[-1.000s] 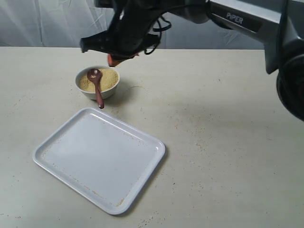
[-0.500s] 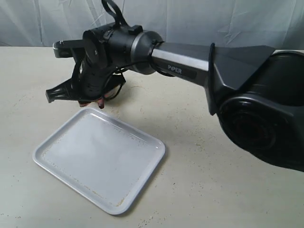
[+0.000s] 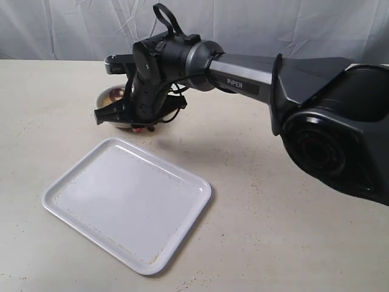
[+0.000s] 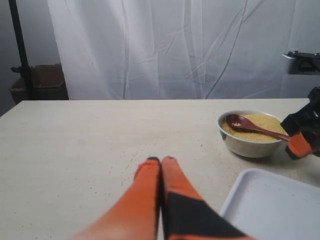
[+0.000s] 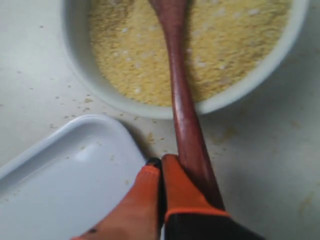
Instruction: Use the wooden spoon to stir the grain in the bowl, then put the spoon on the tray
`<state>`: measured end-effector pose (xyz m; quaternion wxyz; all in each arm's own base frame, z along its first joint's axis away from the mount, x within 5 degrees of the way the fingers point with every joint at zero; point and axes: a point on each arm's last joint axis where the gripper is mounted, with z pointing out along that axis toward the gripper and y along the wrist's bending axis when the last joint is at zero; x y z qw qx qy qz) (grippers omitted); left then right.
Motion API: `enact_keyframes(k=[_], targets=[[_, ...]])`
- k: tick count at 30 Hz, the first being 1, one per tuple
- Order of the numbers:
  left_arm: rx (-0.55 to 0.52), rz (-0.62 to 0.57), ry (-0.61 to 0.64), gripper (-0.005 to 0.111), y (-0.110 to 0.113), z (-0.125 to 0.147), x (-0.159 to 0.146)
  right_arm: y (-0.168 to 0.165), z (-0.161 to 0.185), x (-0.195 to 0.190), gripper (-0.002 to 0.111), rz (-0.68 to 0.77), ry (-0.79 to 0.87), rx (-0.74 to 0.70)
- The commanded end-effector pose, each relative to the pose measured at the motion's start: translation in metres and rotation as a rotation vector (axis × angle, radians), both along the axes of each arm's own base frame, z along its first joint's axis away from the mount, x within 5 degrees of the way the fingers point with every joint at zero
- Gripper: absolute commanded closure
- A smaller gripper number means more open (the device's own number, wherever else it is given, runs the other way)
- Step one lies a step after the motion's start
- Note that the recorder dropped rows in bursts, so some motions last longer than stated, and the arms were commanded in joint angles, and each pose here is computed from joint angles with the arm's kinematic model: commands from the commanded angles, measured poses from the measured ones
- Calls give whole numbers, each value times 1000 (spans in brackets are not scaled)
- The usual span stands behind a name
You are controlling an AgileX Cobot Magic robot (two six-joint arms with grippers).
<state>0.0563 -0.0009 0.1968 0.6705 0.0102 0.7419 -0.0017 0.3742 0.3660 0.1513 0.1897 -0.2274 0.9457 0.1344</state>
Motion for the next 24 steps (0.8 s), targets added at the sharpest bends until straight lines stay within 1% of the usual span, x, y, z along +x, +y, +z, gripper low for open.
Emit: enact_keyframes(k=[1, 9, 18, 22, 24], targets=[[-1, -6, -7, 107, 0, 0, 0, -16, 0, 13, 109, -21, -21, -47], [-1, -6, -7, 107, 0, 0, 0, -33, -2, 31, 109, -81, -64, -63], [-1, -6, -7, 107, 0, 0, 0, -34, 1, 37, 109, -103, -96, -26], [-1, -6, -7, 107, 0, 0, 0, -39, 13, 32, 109, -106, -62, -59], [-1, -6, -7, 107, 0, 0, 0, -44, 26, 28, 109, -95, -55, -97]])
